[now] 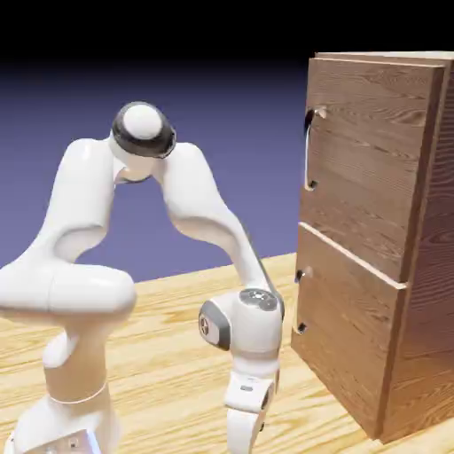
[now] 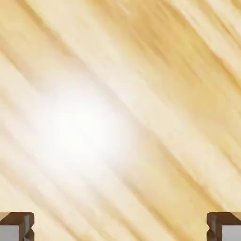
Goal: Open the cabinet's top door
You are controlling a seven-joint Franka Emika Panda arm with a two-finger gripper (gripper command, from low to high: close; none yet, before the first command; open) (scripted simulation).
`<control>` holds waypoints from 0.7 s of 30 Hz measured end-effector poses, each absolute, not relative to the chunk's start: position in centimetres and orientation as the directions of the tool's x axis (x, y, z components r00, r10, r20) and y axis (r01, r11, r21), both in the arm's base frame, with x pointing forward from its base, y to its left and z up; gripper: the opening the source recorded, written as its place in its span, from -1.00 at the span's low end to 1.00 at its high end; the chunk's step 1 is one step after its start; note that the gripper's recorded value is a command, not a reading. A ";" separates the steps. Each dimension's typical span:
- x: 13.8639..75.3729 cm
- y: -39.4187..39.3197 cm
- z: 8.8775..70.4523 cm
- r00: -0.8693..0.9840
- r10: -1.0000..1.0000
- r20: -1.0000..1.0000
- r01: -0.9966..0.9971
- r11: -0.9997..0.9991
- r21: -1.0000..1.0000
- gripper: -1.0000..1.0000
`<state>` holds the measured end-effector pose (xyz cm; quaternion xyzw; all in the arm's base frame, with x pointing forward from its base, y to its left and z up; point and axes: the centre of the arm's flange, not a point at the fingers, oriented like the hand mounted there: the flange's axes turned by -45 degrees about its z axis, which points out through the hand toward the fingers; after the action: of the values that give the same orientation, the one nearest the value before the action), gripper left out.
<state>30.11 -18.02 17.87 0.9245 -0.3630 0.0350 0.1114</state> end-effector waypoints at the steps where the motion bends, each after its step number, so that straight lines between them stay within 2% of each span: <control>1: 30.4 -18.3 18.8 0.728 -0.660 0.186 -0.686 -0.705 0.180 0.00; 6: 32.3 -18.7 24.4 0.689 -0.599 0.409 -0.697 -0.702 0.146 0.00; 12: 35.3 -16.1 32.9 0.592 -0.436 0.678 -0.636 -0.770 0.060 0.00; 21: 37.0 -4.9 47.2 0.256 -0.115 0.960 -0.317 -0.948 -0.029 0.00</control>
<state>37.00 -4.86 47.18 0.7881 -0.1370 0.5941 0.0847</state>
